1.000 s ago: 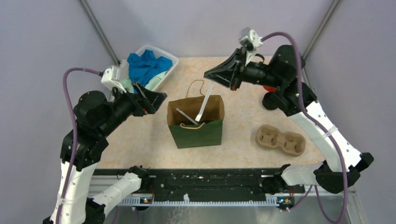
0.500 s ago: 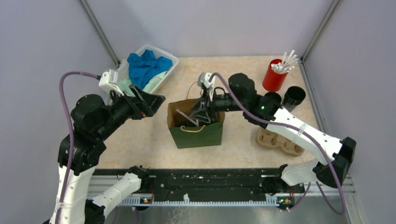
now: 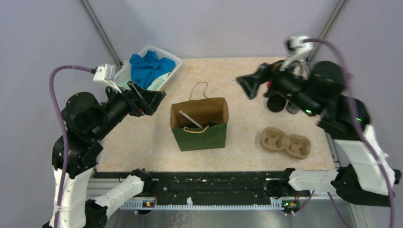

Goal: Pack the takeout coffee
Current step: Reset both arms

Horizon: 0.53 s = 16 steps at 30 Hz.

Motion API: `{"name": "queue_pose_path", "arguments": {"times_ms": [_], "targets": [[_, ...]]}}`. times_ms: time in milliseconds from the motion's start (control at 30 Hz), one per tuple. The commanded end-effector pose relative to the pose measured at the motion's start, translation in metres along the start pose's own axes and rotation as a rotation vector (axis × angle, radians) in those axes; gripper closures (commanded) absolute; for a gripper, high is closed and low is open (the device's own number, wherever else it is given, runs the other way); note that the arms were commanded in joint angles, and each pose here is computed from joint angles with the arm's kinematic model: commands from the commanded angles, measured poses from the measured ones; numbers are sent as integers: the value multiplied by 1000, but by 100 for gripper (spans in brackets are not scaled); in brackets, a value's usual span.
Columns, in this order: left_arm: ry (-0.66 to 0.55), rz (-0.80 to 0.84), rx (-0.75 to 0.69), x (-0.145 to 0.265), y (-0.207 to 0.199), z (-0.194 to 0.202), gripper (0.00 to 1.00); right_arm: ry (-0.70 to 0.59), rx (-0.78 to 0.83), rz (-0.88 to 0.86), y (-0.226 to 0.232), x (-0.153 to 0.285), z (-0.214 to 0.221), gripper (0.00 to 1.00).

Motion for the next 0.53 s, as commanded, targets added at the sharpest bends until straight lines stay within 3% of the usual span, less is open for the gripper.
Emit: {"name": "queue_pose_path", "arguments": {"times_ms": [0, 200, 500], "targets": [[-153, 47, -79, 11, -9, -30, 6, -169, -76, 194, -27, 86, -36, 1], [-260, 56, -141, 18, -14, -53, 5, -304, -100, 185, -35, 129, -56, 1], [-353, 30, -187, 29, -16, -77, 4, -432, -183, 185, -39, 157, -71, 1]]}}
Point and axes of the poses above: each gripper's point midway between its finger pads, its own x axis back along the fingers, its own y axis along the line the jaws close on, z = x × y, the point moved 8 cm from there along x, back along the fingers, and after that the axes turned 12 degrees about -x, right-handed, at the moved point
